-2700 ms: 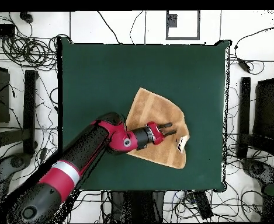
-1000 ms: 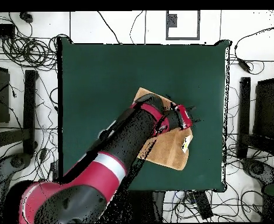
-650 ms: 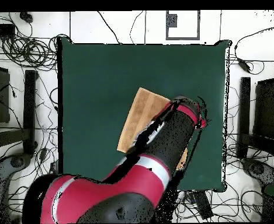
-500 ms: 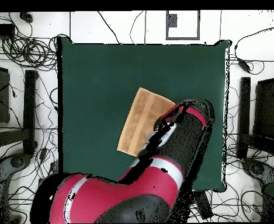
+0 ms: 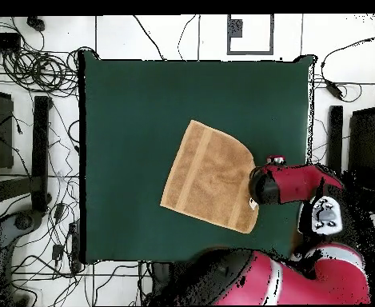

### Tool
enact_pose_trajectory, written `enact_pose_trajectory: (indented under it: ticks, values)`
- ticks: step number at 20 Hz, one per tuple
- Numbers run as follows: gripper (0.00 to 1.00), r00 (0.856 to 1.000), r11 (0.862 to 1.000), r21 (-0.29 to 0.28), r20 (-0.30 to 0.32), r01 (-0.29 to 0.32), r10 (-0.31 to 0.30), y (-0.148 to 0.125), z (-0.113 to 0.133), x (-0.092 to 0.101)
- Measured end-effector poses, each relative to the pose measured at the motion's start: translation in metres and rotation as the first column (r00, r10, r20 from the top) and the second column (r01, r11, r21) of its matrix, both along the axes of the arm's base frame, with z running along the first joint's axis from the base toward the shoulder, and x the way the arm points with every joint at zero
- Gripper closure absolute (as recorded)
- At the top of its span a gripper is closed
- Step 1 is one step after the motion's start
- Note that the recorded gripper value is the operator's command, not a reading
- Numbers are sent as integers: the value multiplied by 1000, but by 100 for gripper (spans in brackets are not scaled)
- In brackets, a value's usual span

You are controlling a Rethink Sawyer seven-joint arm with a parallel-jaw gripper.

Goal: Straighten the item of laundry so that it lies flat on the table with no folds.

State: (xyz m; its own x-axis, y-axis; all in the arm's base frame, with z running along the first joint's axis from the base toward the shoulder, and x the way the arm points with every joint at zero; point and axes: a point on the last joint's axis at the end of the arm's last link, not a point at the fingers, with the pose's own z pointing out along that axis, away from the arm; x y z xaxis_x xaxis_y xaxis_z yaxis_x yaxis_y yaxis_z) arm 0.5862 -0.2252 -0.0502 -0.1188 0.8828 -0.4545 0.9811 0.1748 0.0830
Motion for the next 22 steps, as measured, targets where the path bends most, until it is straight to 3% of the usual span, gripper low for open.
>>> enact_pose_trajectory:
  ticks: [4, 10, 22]
  values:
    - [0, 1000, 996, 90, 10, -10, 9, -11, 3, -2]
    - [0, 999, 985, 166, 22, -43, 40, -20, 7, -4]
    - [0, 998, 975, 214, 37, -66, 60, -15, 9, -4]
